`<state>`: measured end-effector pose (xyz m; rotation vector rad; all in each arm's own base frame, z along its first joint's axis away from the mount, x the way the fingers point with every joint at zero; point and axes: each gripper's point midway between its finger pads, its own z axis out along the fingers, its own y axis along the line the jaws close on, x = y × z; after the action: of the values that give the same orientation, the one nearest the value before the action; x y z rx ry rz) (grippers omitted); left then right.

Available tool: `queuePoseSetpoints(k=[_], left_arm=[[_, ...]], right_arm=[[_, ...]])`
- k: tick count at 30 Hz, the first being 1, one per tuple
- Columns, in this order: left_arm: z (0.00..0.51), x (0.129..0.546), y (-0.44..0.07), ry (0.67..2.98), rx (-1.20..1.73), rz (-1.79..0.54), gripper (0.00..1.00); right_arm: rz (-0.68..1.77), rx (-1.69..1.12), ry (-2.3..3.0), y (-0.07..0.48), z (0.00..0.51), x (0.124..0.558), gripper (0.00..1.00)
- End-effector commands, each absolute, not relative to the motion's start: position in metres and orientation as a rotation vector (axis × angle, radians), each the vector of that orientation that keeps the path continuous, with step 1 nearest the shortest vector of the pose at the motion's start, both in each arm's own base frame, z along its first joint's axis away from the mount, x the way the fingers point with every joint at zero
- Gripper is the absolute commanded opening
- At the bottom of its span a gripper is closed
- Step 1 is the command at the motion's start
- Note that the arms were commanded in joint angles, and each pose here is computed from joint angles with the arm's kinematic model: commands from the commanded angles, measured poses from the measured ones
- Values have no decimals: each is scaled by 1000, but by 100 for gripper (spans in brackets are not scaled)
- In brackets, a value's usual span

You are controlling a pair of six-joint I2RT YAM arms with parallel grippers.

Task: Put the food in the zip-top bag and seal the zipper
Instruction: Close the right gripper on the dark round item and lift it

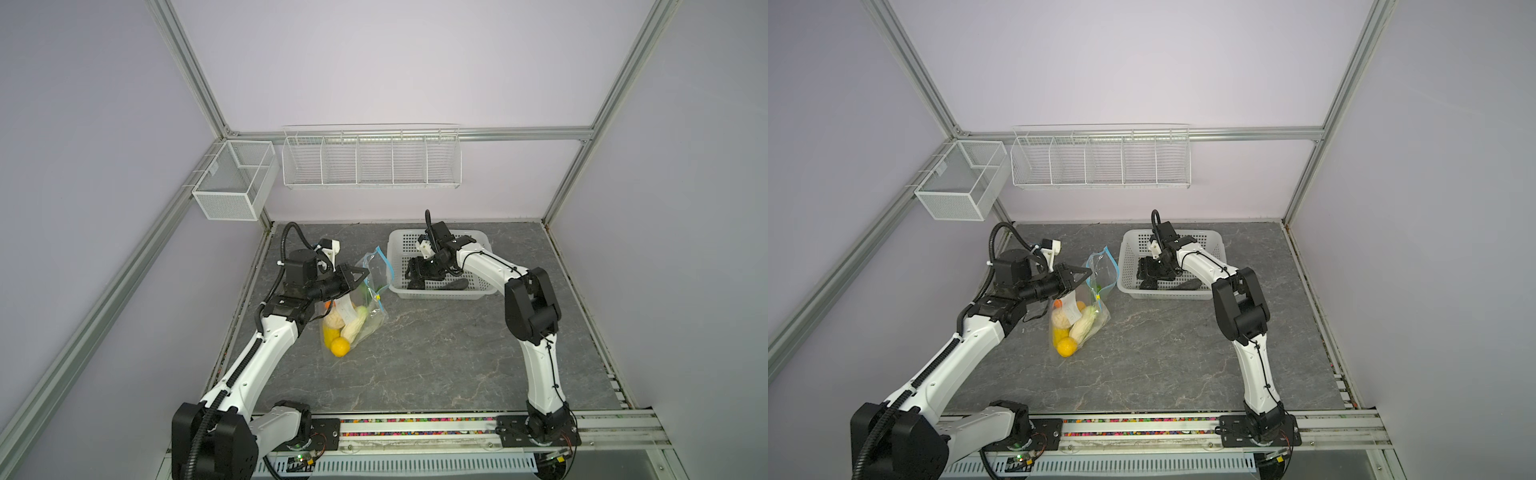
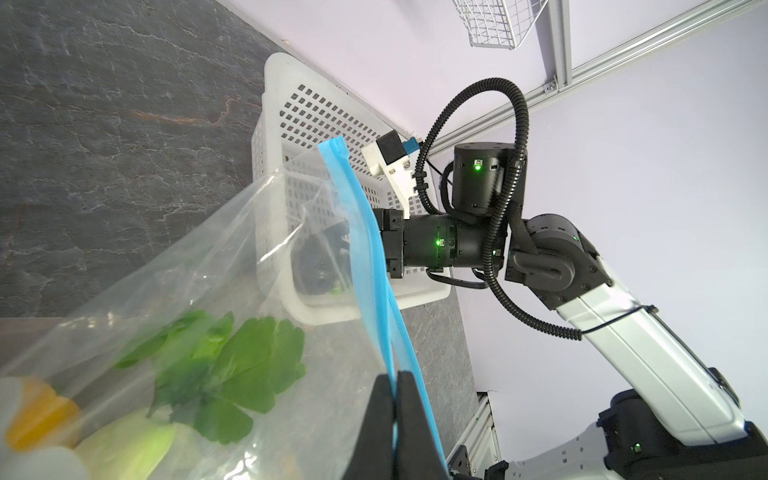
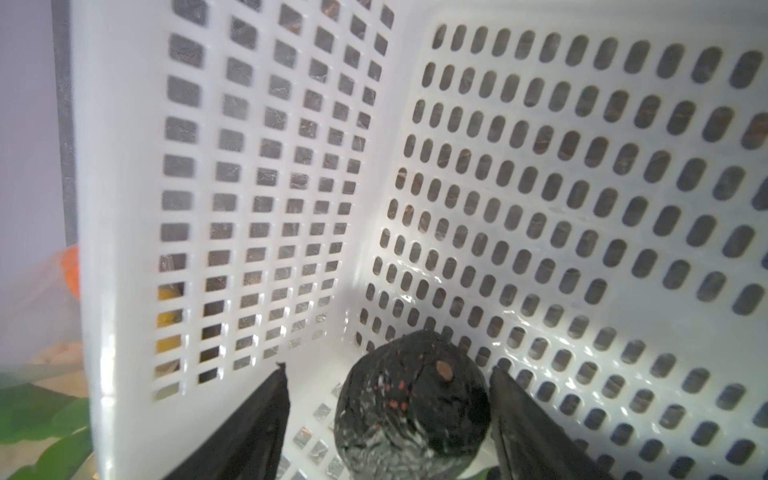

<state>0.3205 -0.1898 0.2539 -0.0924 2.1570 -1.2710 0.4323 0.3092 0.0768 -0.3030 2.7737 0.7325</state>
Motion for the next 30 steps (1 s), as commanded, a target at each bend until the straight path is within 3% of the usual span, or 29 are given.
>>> queuePoseSetpoints(k=[1,16,30], left_arm=[[258,323,-191,2143,-71,-1264,0],[256,322,-189,2155,-74,-1245,0],[256,321,-189,2154,-70,-1242,0]], right_arm=[[769,-304,2799,319,71,428,77],[666,-344,2825,323,57,434,75],[489,-411,2831,315,42,432,56]])
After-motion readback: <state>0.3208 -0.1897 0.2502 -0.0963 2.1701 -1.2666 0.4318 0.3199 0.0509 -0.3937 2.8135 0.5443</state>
